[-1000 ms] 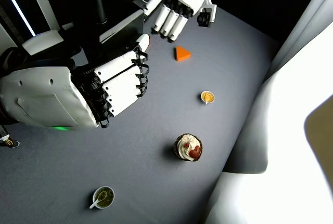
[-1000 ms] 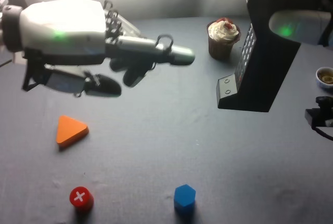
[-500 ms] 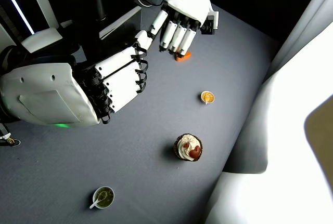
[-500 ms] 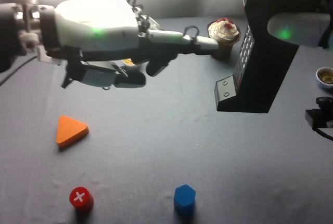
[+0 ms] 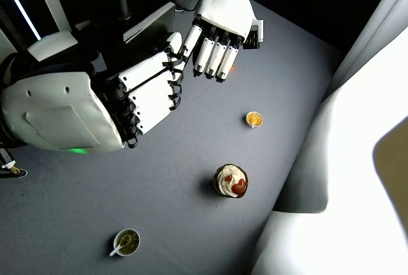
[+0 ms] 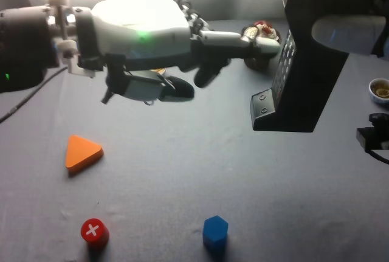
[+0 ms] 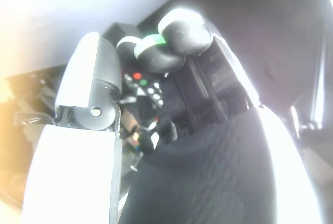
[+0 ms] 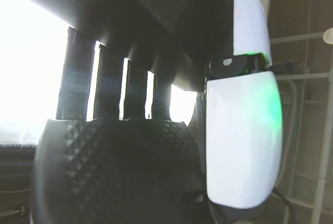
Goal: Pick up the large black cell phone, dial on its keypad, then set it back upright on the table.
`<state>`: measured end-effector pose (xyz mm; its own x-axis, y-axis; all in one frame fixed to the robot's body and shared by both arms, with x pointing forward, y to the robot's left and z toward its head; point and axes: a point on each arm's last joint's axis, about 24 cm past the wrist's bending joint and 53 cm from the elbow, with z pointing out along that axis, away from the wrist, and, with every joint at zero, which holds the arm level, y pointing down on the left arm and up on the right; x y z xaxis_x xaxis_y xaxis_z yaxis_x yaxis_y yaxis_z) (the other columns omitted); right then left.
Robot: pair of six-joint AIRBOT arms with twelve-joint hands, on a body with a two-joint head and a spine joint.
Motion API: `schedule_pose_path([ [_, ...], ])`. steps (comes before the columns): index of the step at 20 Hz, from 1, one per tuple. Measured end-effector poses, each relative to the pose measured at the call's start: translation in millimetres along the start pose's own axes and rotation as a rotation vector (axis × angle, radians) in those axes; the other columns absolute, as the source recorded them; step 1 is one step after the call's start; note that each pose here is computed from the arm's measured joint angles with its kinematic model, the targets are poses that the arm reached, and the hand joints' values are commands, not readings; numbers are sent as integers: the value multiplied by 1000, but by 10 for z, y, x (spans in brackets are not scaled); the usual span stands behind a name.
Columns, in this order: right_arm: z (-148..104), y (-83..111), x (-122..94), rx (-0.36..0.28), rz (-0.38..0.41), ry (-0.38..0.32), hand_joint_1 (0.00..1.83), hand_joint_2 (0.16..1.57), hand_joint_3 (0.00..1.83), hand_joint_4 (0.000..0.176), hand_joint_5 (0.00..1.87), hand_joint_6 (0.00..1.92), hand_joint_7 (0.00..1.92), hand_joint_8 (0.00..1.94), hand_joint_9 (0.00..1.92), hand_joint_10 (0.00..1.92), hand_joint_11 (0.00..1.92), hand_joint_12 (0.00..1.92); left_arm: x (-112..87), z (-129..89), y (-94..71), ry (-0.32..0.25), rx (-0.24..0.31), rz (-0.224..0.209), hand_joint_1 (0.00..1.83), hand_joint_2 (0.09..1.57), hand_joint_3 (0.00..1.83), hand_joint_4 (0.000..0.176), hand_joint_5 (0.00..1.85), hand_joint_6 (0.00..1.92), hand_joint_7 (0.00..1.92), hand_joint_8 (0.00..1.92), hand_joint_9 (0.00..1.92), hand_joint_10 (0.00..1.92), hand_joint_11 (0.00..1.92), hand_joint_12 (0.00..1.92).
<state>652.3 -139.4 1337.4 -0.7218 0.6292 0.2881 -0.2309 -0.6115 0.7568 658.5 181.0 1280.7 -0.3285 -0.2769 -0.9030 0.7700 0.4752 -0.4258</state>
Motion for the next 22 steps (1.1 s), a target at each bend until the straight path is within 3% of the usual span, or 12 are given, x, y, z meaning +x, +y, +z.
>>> schedule_pose_path([
  [9, -5, 28, -32, -5, 0, -10, 1372, 1129, 0, 0, 948, 865, 881, 1111, 929, 1292, 969, 1190, 45, 8, -93, 16, 28, -23, 1328, 1225, 4, 76, 76, 1, 735, 1443, 782, 1921, 758, 1921],
  [11, -5, 19, 2, -2, -1, 2, 1373, 1126, 0, 0, 966, 836, 890, 1101, 922, 1299, 959, 1157, -21, -100, -43, 13, 24, -21, 1329, 1223, 2, 81, 93, 4, 738, 1438, 792, 1921, 765, 1921],
  [15, -3, 84, -24, -25, -15, 7, 1369, 1140, 1, 0, 962, 832, 853, 1178, 879, 1352, 917, 1158, -139, -364, 226, 15, -47, 9, 1325, 1236, 6, 93, 106, 2, 718, 1470, 794, 1921, 773, 1921],
  [17, -32, 93, -59, -43, -18, 6, 1373, 1133, 0, 0, 959, 826, 887, 1132, 898, 1333, 911, 1172, -145, -380, 206, 13, -37, -1, 1322, 1241, 6, 100, 106, 2, 711, 1482, 791, 1921, 751, 1921],
  [22, -72, 64, -173, -68, -23, -10, 1379, 1110, 0, 0, 993, 792, 944, 1016, 940, 1276, 926, 1153, -174, -357, 176, -5, -30, -3, 1320, 1249, 4, 92, 99, 2, 699, 1504, 810, 1921, 773, 1921],
])
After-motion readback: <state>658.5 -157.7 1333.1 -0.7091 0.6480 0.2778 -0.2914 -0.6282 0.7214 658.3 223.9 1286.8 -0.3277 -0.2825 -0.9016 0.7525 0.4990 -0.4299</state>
